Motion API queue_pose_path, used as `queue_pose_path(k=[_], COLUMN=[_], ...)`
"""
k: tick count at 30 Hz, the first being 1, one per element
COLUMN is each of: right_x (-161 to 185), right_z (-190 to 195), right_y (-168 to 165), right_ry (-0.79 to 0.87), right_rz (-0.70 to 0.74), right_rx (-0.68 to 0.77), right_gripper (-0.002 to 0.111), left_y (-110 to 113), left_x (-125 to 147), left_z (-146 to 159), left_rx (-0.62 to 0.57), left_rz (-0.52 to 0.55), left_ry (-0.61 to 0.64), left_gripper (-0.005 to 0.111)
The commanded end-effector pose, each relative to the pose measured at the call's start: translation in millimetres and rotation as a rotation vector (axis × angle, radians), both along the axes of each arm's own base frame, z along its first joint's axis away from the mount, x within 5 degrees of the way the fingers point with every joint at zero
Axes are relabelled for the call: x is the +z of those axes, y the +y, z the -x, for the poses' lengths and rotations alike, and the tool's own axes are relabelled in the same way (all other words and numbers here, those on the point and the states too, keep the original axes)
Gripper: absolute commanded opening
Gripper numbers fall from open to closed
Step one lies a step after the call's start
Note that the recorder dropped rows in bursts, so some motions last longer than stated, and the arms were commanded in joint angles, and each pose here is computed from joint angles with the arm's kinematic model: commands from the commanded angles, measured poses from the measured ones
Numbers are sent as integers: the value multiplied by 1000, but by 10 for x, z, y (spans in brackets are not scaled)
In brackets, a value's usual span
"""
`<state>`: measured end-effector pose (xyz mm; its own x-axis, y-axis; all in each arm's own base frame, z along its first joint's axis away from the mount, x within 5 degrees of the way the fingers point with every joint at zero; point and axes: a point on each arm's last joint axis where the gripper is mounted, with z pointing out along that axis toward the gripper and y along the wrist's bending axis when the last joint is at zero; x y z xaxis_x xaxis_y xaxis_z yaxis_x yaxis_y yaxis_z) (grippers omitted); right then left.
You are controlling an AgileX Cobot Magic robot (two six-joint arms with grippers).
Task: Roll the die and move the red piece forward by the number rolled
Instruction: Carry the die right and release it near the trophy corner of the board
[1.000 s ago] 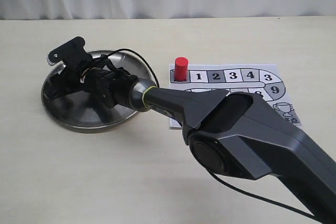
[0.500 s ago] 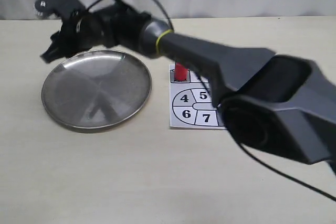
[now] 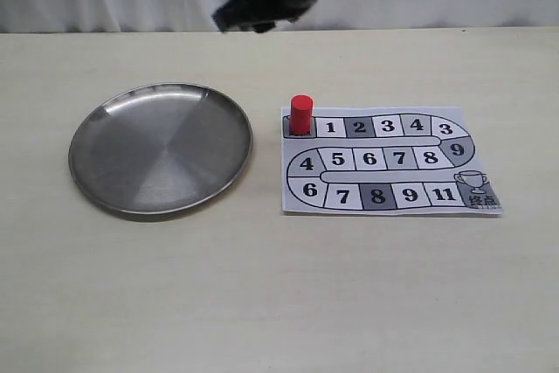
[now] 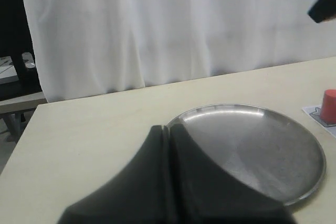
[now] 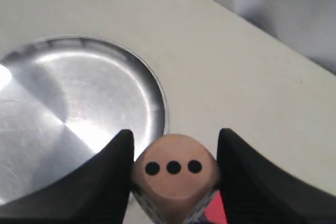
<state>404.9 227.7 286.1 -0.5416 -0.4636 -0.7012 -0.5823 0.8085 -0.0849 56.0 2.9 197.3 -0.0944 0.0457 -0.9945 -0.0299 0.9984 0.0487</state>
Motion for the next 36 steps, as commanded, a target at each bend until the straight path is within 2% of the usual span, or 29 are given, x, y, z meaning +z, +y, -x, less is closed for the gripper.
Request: queue_pose_path(k=[1, 4, 7, 13, 15, 23, 26, 28, 36], right_x=[-257, -433, -629, -951, -1052, -1183, -1180, -1180, -1180], right_z=[199, 319, 395, 352, 322, 230, 227, 227, 227], right_y=[-731, -1166, -1402, -1378, -1372, -1355, -1354, -1354, -1354], right_ry=[-18, 37, 116, 165, 176, 129, 124, 124, 124], right_rz=[-44, -52, -51, -43, -38, -53, -55, -55, -55], right_rx=[-169, -295, -382, -397, -398, -398, -398, -398, -398], right_gripper=[4, 4, 4, 6, 13, 69, 83, 86, 86], left_y=[-6, -6, -6, -6, -6, -6, -6, -6, -6], left_x=[3, 3, 3, 3, 3, 3, 3, 3, 3], left_z=[-1, -1, -1, -1, -1, -1, -1, -1, -1], left_rx=[-10, -10, -10, -10, -10, -10, -10, -10, -10], left_rz=[3, 3, 3, 3, 3, 3, 3, 3, 3], left_ry=[-9, -9, -9, -9, -9, -9, -9, -9, -9], left_gripper=[0, 0, 0, 0, 0, 0, 0, 0, 0])
